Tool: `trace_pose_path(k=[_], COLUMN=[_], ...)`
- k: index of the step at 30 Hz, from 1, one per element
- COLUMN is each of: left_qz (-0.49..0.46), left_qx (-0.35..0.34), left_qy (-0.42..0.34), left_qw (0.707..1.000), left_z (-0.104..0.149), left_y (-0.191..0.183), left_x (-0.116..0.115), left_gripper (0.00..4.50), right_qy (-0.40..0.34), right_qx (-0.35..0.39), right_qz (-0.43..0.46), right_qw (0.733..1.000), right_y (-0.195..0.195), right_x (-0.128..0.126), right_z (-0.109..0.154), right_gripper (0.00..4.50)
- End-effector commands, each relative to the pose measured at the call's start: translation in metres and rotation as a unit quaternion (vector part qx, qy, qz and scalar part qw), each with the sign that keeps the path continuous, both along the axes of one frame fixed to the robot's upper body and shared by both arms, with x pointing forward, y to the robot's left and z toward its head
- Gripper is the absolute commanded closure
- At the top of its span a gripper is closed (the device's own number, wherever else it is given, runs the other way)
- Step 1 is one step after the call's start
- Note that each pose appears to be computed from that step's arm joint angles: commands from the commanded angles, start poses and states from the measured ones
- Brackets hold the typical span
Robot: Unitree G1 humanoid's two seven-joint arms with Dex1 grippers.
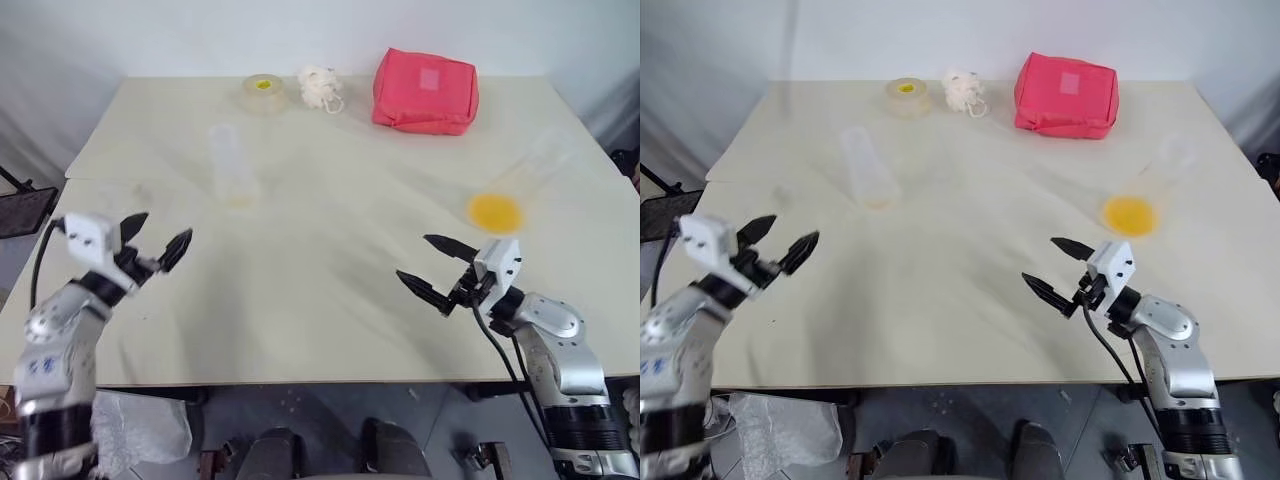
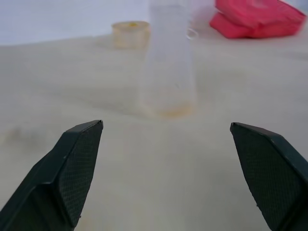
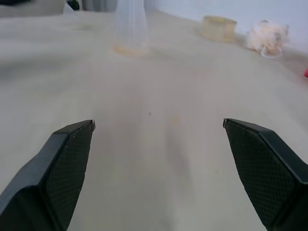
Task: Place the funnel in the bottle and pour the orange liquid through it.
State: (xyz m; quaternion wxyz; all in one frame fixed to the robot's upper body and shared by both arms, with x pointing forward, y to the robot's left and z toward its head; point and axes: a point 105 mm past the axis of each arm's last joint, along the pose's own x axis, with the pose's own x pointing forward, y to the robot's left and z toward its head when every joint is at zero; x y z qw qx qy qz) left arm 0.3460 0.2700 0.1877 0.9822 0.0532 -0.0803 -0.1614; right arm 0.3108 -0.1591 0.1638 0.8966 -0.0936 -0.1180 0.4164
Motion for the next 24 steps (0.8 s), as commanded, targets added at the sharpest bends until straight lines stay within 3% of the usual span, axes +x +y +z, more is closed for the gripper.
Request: trace_pose_path(k=[1,4,10,24], left_qz=[0.008,0.000,-0.015,-0.031], left_qx=[0.013,0.019,0.026,0.024], left_qy=[-0.007,-0.016,-0.032,-0.055], left_qw=[1.000,1.000,0.999,0.998], left_z=[0.001,0.010,0.021,0.035], left_y=[0.000,-0.009,-0.023,-0.044], left_x=[0.020,0.045,0.069,0.090], left_gripper=[0.00,0.00,0.00,0.00], right_qy=[-0.032,-0.041,-0.042,-0.041], right_qx=[0.015,0.023,0.029,0.025], right_qz=[0.017,0.022,0.021,0.017], right_qw=[0.999,0.999,0.998,0.999], right_y=[0.010,0.018,0.023,0.025], right_x=[-0.005,-0.008,-0.014,-0.018], right_z=[0.020,0.026,0.029,0.031], right_gripper=[0.02,0.02,0.02,0.02])
